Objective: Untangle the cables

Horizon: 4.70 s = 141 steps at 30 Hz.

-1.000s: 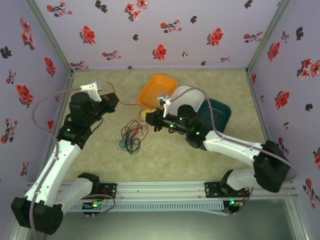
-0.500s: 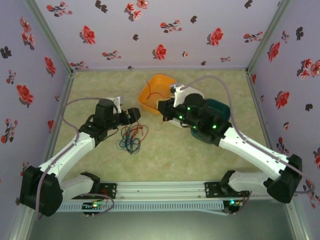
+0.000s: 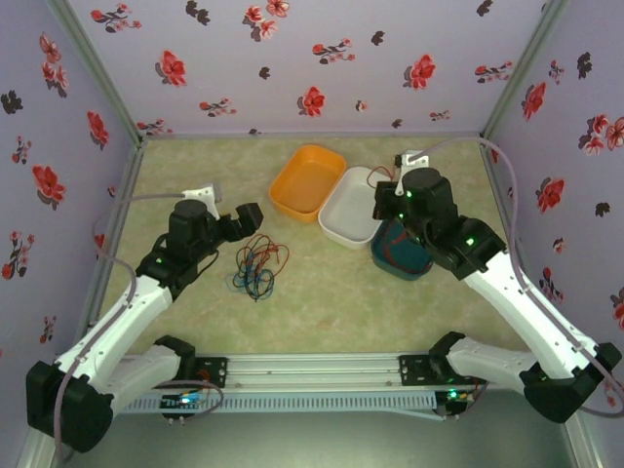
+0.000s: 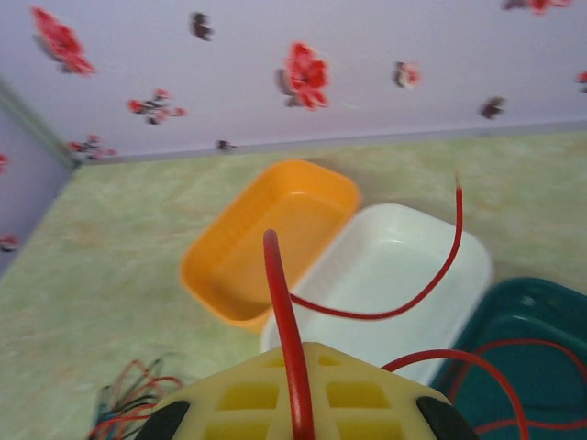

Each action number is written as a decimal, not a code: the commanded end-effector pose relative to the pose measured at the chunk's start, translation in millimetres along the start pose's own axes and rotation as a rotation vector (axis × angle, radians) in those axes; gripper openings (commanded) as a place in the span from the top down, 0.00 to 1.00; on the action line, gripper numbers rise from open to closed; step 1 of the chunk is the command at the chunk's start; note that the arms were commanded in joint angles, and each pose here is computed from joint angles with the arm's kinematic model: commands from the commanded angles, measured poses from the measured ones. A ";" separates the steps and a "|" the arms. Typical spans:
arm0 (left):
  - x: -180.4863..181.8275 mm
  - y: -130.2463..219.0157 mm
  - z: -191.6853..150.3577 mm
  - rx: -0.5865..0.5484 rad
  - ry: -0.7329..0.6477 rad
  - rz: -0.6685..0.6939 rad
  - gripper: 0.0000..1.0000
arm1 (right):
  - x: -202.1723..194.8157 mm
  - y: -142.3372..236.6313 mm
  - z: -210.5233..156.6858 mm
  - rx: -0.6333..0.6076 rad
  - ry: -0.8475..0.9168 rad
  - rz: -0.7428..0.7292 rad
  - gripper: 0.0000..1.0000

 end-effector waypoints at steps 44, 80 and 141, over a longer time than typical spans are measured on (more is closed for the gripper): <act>26.3 -20.0 -19.3 0.083 -0.021 0.139 0.00 | -117.8 -133.3 -181.5 0.709 -0.324 -0.311 1.00; 30.0 -23.8 -18.7 0.099 -0.025 0.168 0.00 | -91.1 -98.0 -115.4 0.529 -0.235 -0.175 0.64; 36.9 -23.2 -24.3 0.110 0.001 0.189 0.00 | -99.9 -177.8 -171.5 0.680 -0.261 -0.176 0.86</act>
Point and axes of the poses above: each hand's point on the last joint's axis, 136 mm out from that joint toward the fingers, its own y axis back along the fingers, its own x axis along the line the jaws close on, z = x × y, the point moved 6 cm from there along y, back along the fingers, and after that the axes turned 7 degrees about y, right-handed, at the moved point
